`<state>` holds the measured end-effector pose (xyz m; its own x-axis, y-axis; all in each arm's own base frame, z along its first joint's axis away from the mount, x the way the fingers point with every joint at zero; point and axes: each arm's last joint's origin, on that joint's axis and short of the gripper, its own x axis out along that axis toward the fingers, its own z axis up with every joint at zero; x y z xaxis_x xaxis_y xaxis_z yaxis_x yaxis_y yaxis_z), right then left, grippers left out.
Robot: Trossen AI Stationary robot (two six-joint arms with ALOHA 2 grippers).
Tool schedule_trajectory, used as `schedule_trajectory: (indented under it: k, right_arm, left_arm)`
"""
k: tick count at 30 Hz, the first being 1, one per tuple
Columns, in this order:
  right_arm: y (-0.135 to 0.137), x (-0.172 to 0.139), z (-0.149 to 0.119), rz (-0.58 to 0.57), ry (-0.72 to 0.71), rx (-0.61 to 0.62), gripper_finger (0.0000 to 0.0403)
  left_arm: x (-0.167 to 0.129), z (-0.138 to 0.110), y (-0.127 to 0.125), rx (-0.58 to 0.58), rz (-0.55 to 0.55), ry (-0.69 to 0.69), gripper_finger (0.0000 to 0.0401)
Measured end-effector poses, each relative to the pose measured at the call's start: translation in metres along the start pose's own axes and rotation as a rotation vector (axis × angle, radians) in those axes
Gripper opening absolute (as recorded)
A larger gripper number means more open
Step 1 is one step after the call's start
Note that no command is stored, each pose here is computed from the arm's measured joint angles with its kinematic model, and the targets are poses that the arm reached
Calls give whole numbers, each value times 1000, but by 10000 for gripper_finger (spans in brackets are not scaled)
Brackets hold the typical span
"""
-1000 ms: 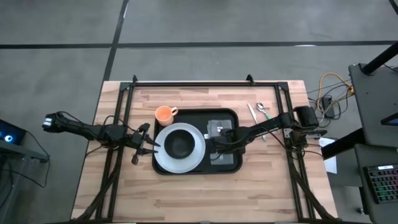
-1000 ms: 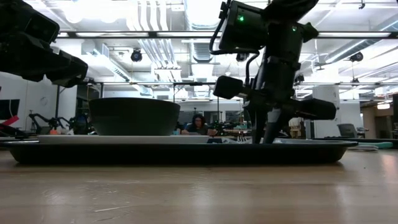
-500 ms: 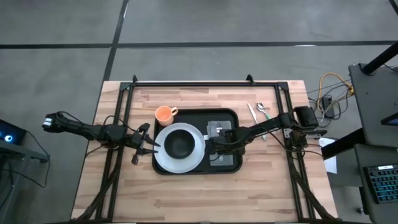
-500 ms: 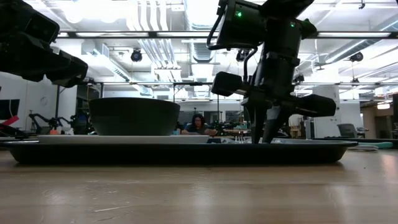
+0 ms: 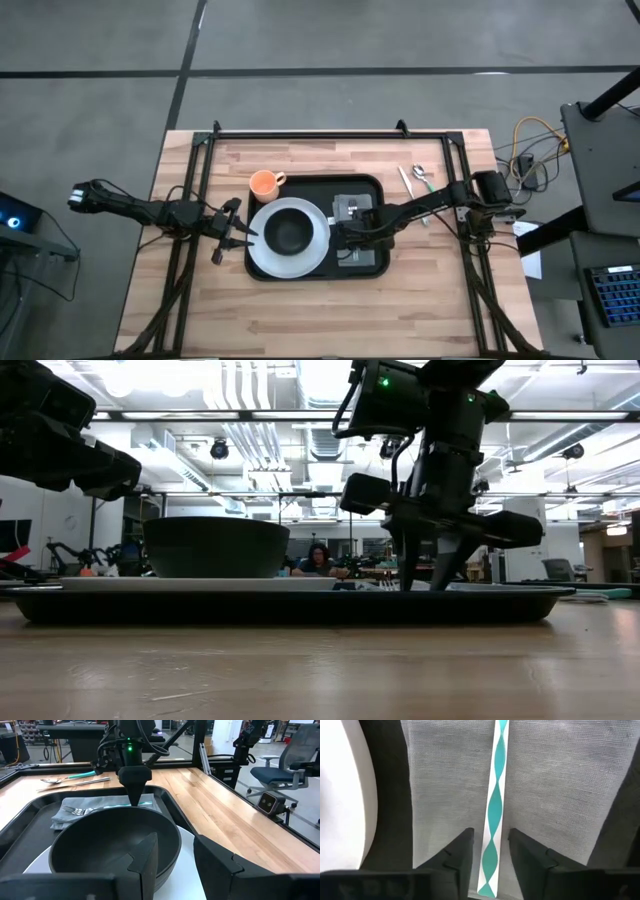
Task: Set up tray
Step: Put the blue spoon to the left of the white and blue fork on the gray napkin on the black serving tray
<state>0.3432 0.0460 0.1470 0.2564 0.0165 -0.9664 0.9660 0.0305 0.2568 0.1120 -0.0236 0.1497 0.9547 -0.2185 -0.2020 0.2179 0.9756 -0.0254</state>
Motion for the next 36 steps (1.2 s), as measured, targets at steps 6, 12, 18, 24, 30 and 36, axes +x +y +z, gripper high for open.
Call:
schedule_trajectory:
  k: [6, 12, 18, 24, 30, 36]
  right_arm:
    - [0, 0, 0, 0, 0, -7, 155]
    - [1, -3, 2, 10, -1, -20, 176]
    - [1, -3, 5, 10, -4, -31, 180]
    - [2, -5, 9, 16, 7, -61, 178]
    - [4, -15, 18, 48, 11, -101, 170]
    - [5, -32, 32, 94, -9, -185, 167]
  left_arm:
    - [0, 0, 0, 0, 0, 0, 109]
    - [0, 0, 0, 0, 0, 0, 109]
    - [0, 0, 0, 0, 0, 0, 109]
    - [0, 0, 0, 0, 0, 0, 109]
    - [0, 0, 0, 0, 0, 0, 109]
    - [0, 0, 0, 0, 0, 0, 109]
